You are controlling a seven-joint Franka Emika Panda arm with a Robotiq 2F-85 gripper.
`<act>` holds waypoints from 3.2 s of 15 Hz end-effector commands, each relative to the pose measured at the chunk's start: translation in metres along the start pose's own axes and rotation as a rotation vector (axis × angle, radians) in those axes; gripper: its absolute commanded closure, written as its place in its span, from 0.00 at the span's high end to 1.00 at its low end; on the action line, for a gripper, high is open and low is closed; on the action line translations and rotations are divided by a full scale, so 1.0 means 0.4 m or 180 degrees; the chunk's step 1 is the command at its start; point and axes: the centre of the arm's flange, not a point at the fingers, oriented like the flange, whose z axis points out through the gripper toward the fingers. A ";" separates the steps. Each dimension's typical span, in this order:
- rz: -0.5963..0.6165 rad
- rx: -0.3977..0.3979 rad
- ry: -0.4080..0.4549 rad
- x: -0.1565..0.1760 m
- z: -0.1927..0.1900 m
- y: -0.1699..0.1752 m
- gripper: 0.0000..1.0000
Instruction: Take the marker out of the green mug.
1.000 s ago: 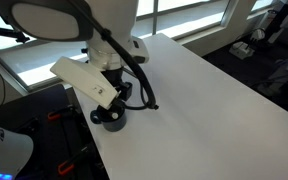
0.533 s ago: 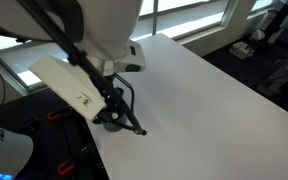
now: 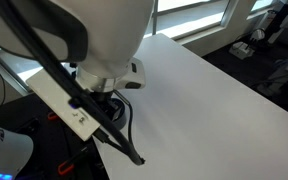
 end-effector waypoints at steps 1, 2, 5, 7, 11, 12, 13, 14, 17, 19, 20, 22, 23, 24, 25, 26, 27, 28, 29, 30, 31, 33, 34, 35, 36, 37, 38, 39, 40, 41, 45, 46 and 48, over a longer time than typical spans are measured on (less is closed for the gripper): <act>0.0056 -0.0189 -0.0118 0.000 0.013 0.023 1.00; 0.0012 -0.0265 -0.0141 0.001 0.015 0.030 1.00; -0.0197 -0.0567 -0.0176 0.017 0.020 0.050 1.00; -0.0318 -0.0710 -0.0191 0.033 0.027 0.059 1.00; -0.0610 -0.0926 -0.0138 0.072 0.044 0.068 1.00; -0.0690 -0.0973 -0.0116 0.082 0.048 0.066 1.00; -0.0800 -0.1026 -0.0091 0.092 0.051 0.063 1.00; -0.0873 -0.1050 -0.0069 0.106 0.055 0.061 1.00; -0.1058 -0.1083 -0.0048 0.137 0.067 0.057 1.00; -0.1140 -0.1009 -0.0009 0.145 0.074 0.058 1.00; -0.1156 -0.0957 0.0006 0.148 0.079 0.059 1.00; -0.1206 -0.0911 0.0023 0.153 0.086 0.061 1.00; -0.1222 -0.0889 0.0032 0.153 0.088 0.063 1.00; -0.1232 -0.0861 0.0040 0.153 0.090 0.066 0.99; -0.1233 -0.0843 0.0045 0.154 0.092 0.068 0.97; -0.1237 -0.0808 0.0051 0.154 0.094 0.072 0.96; -0.1223 -0.0786 0.0058 0.154 0.097 0.076 0.90; -0.1223 -0.0765 0.0059 0.155 0.100 0.079 0.85; -0.1213 -0.0747 0.0063 0.155 0.102 0.081 0.76; -0.1211 -0.0730 0.0067 0.155 0.104 0.082 0.79; -0.1197 -0.0713 0.0061 0.155 0.105 0.083 0.76; -0.1177 -0.0687 0.0047 0.155 0.106 0.084 0.76; -0.1161 -0.0666 0.0040 0.155 0.107 0.083 0.73; -0.1153 -0.0651 0.0030 0.154 0.107 0.079 0.75; -0.1147 -0.0632 0.0019 0.153 0.108 0.077 0.76; -0.1143 -0.0618 0.0009 0.151 0.108 0.070 0.78; -0.1142 -0.0597 -0.0003 0.150 0.108 0.065 0.79; -0.1137 -0.0569 -0.0024 0.148 0.108 0.056 0.79; -0.1142 -0.0558 -0.0047 0.148 0.109 0.049 0.79; -0.1147 -0.0538 -0.0064 0.148 0.111 0.042 0.79; -0.1128 -0.0489 -0.0137 0.149 0.116 0.020 0.81; -0.1105 -0.0492 -0.0149 0.147 0.115 0.017 0.80; -0.1035 -0.0517 -0.0161 0.144 0.113 0.011 0.80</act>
